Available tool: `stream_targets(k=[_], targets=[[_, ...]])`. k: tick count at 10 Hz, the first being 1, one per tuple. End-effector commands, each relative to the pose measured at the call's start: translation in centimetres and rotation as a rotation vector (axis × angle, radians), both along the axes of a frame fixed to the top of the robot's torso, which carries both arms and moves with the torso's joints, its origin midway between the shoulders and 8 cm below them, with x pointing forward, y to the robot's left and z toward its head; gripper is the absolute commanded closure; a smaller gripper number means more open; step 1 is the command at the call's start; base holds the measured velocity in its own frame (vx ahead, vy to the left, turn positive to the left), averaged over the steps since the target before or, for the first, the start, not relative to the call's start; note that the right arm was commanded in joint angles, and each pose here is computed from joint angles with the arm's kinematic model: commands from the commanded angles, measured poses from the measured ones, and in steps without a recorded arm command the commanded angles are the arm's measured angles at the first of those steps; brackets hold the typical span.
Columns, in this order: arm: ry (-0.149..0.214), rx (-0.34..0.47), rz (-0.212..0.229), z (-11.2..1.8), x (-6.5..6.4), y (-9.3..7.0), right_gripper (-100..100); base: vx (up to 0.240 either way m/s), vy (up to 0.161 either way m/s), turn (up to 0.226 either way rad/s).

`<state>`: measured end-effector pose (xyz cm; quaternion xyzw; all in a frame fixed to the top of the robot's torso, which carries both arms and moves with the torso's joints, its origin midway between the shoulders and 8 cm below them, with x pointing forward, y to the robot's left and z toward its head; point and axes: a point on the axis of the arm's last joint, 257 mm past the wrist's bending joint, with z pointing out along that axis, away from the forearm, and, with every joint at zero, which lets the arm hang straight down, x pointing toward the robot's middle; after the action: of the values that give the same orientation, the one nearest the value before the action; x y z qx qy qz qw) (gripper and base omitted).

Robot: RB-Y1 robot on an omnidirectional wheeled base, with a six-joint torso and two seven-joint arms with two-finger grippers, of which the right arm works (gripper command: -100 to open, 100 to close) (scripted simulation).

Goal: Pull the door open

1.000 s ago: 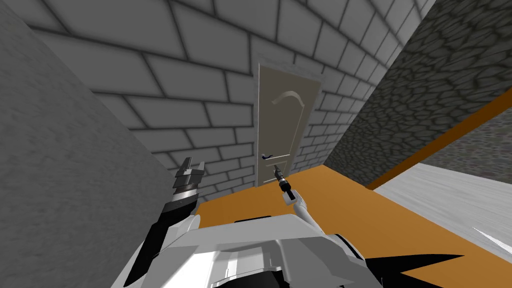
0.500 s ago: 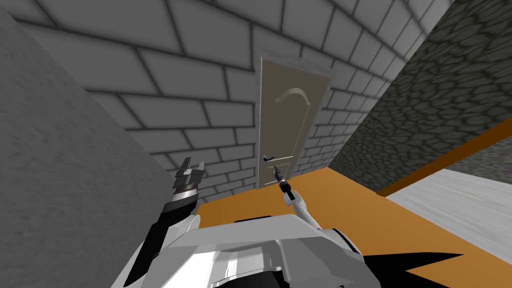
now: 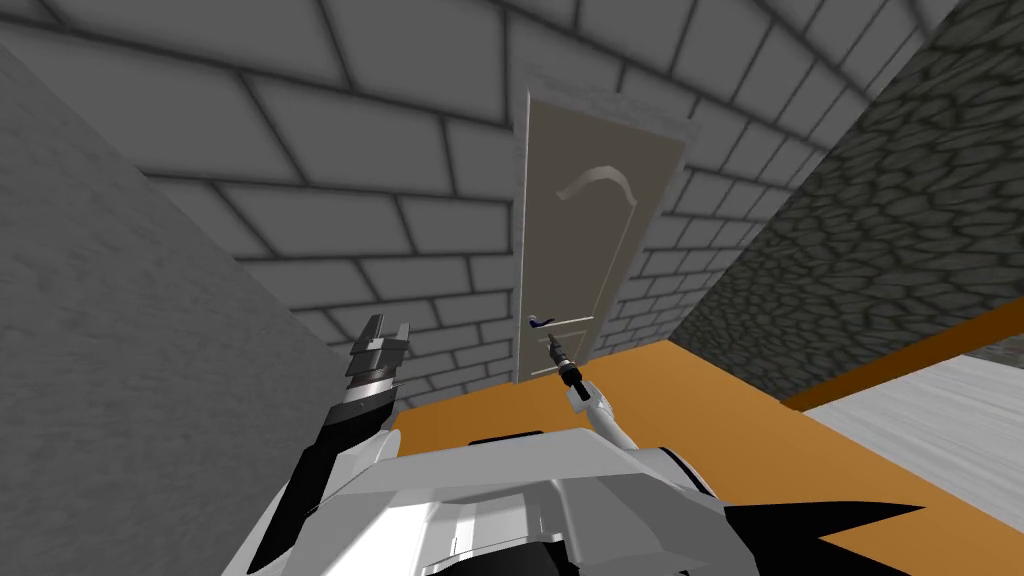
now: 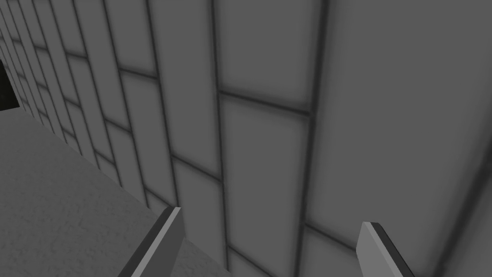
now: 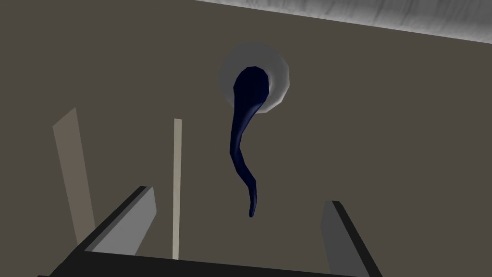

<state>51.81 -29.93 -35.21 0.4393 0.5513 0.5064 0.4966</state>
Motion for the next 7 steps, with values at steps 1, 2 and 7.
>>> stream_targets(k=[1, 2, 7], targets=[[0.004, 0.001, -0.039, -0.2, -0.5, -2.4, -100, 0.074, 0.052, 0.298], [0.005, 0.001, -0.057, -0.3, -0.8, -3.5, -100, 0.103, 0.063, 0.342], [0.009, 0.002, -0.164, -0.5, -2.6, -10.0, -100, 0.093, 0.039, 0.202]])
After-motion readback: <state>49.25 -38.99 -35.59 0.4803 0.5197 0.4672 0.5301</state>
